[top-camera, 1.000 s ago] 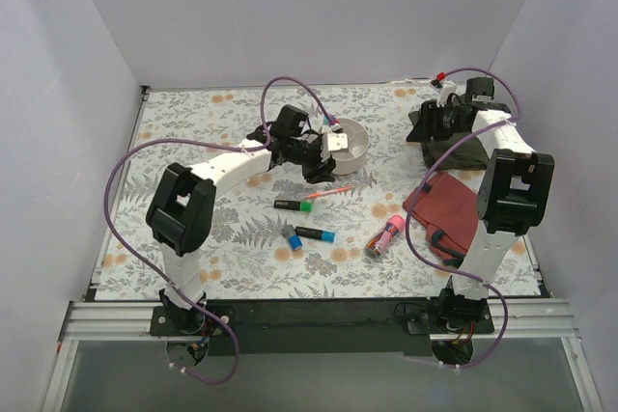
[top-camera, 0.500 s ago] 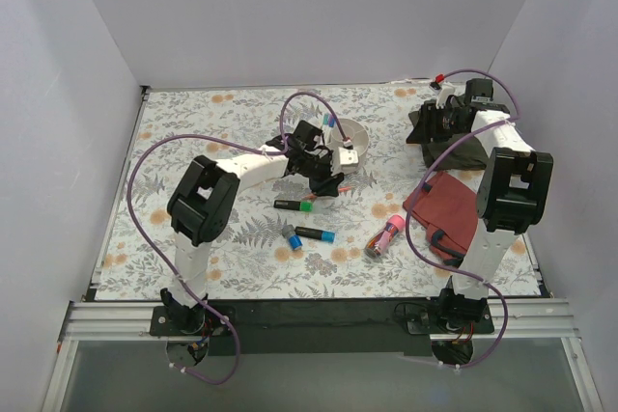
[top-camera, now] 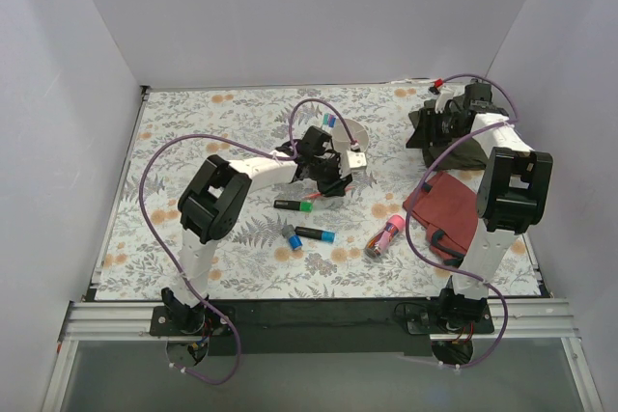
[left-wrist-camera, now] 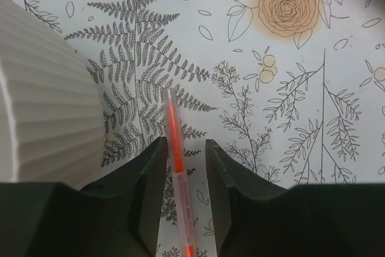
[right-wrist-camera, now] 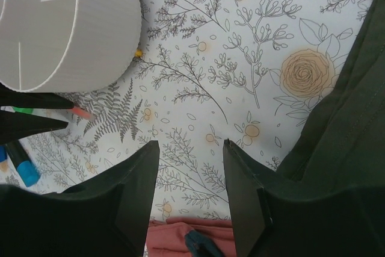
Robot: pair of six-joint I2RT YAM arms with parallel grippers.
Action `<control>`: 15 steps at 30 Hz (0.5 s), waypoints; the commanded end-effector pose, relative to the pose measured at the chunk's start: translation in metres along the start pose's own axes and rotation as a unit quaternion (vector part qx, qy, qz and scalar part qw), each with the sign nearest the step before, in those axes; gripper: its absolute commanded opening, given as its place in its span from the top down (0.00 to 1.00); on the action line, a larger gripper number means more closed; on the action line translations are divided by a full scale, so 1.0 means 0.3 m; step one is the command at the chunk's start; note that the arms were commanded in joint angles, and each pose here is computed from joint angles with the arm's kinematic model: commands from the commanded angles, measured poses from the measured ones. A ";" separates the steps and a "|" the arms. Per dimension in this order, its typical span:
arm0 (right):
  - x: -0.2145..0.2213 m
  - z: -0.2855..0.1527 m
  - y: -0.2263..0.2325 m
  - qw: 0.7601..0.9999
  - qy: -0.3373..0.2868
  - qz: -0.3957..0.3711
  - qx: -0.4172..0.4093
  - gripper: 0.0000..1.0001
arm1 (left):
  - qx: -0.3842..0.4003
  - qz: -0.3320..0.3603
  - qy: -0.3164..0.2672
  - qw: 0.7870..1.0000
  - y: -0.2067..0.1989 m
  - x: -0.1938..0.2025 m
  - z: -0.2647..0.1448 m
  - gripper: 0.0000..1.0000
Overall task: Sort the stationery into containers
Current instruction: Pick up the pen from the center of the board.
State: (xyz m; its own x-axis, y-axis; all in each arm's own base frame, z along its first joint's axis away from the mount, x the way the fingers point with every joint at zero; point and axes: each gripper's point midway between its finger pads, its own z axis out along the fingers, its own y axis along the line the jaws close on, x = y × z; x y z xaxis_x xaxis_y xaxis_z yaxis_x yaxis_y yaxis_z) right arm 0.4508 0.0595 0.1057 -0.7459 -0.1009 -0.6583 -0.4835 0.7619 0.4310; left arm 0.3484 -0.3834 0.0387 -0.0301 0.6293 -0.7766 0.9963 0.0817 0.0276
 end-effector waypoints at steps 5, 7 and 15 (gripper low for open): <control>0.004 -0.022 0.019 1.000 -0.007 -0.004 -0.010 0.45 | -0.041 0.008 0.010 0.999 0.049 -0.013 0.025 0.70; 0.006 -0.021 0.020 1.000 -0.007 -0.002 -0.011 0.45 | -0.042 0.006 0.012 0.999 0.053 -0.006 0.036 0.72; -0.007 -0.024 0.021 1.000 -0.010 -0.003 -0.011 0.46 | -0.027 0.007 0.015 1.000 0.022 -0.010 0.016 0.90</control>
State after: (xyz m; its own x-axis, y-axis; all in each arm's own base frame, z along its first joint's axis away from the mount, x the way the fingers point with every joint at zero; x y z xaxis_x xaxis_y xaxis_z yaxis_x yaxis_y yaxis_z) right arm 0.4437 0.0594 0.0975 -0.7635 -0.0940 -0.6390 -0.4710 0.7580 0.4512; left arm 0.3585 -0.3887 0.0285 -0.0367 0.6499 -0.7591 0.9893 0.1311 0.0643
